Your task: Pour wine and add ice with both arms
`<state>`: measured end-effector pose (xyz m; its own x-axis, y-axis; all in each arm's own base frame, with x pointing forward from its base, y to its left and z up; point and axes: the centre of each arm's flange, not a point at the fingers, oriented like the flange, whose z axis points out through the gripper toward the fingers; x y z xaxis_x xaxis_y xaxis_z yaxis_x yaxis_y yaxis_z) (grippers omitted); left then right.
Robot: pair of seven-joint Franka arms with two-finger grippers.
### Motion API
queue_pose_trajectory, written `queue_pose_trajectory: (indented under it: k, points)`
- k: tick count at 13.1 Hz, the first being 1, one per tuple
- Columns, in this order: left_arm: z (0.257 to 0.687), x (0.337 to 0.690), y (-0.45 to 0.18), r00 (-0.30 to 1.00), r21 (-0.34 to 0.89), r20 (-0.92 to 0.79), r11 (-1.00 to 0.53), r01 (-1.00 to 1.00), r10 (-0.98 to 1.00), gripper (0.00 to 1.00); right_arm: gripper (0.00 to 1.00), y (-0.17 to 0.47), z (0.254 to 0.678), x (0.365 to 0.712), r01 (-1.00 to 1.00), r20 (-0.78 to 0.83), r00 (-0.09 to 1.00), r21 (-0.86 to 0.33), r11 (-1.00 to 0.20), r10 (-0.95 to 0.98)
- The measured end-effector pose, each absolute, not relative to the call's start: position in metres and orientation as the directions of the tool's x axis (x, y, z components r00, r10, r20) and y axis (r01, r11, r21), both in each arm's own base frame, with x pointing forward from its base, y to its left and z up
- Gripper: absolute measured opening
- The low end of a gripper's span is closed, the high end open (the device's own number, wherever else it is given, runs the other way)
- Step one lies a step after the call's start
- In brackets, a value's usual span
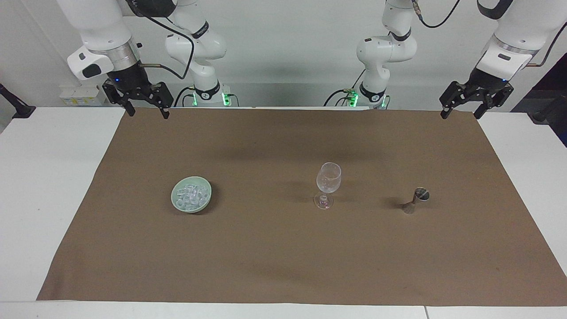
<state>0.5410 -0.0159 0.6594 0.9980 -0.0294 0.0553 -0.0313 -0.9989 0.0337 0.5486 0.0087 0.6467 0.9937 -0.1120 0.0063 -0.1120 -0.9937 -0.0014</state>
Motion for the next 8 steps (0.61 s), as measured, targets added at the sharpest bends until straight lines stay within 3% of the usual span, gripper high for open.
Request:
queue_pose_trajectory:
  k: [8]
  points:
    - [0.6594, 0.541, -0.0159, 0.998, 0.034, 0.055, -0.999, -0.031, -0.029, 1.0, 1.0, 0.0029, 0.647, 0.5499, -0.162, 0.015, 0.987, -0.004, -0.987, -0.162]
